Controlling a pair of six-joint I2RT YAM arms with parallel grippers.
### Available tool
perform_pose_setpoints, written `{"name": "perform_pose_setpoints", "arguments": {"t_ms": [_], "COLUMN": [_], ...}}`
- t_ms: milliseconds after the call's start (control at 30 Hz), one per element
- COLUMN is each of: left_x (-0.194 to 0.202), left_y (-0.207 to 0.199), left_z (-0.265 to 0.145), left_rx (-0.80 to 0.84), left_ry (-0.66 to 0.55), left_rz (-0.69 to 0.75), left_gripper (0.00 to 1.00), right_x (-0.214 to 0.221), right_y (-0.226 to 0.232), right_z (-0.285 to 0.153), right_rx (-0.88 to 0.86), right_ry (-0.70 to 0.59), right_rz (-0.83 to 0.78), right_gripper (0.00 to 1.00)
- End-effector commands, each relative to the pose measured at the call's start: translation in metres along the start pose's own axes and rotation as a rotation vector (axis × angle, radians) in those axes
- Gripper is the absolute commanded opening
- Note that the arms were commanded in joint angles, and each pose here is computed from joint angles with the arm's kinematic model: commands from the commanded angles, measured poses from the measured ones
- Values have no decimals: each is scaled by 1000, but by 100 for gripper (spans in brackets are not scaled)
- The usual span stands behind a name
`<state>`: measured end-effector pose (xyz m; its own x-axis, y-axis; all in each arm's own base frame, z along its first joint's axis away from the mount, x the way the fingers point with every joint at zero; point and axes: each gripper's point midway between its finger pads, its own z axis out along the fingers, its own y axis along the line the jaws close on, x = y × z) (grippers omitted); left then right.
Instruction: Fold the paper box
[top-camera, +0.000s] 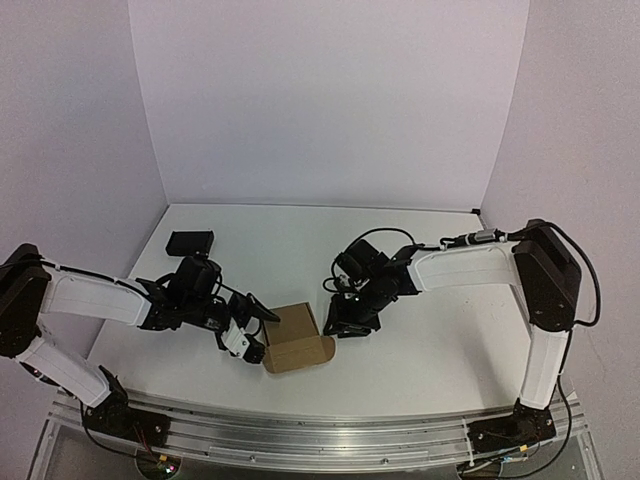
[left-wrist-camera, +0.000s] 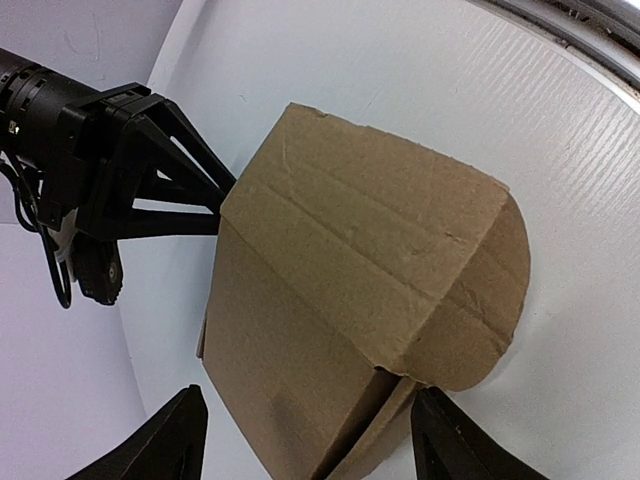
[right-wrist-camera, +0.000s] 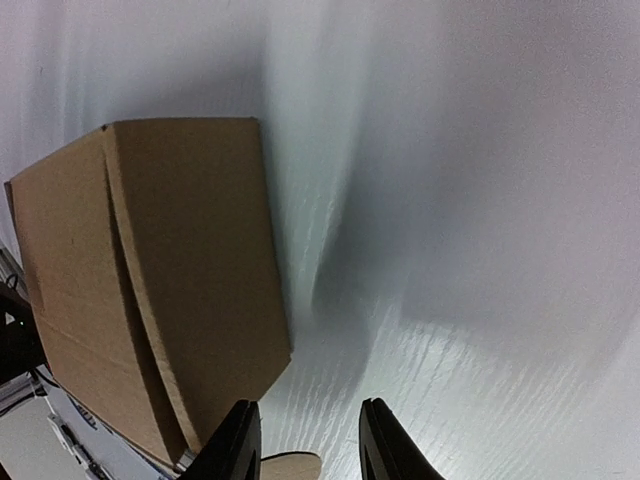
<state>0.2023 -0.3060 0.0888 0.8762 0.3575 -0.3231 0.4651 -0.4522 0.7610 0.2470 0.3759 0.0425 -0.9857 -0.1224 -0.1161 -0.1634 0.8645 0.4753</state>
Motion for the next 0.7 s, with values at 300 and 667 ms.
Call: {"name": "perform_pose_setpoints", "arguments": {"t_ms": [300,667], "left_x": [-37,-37], "left_y": [6,-2], "left_z": [-1,5], "left_rx": [90,193], "left_ry": [-164,-182], "left_rz": [-111,-199], "left_gripper": [74,69], "right_x": [35,46], "right_y": [17,10], "right_z": [11,3], "right_rx": [-67,26], "right_ry": [175,269], "right_rz": [60,43], "right_gripper": [35,35]}}
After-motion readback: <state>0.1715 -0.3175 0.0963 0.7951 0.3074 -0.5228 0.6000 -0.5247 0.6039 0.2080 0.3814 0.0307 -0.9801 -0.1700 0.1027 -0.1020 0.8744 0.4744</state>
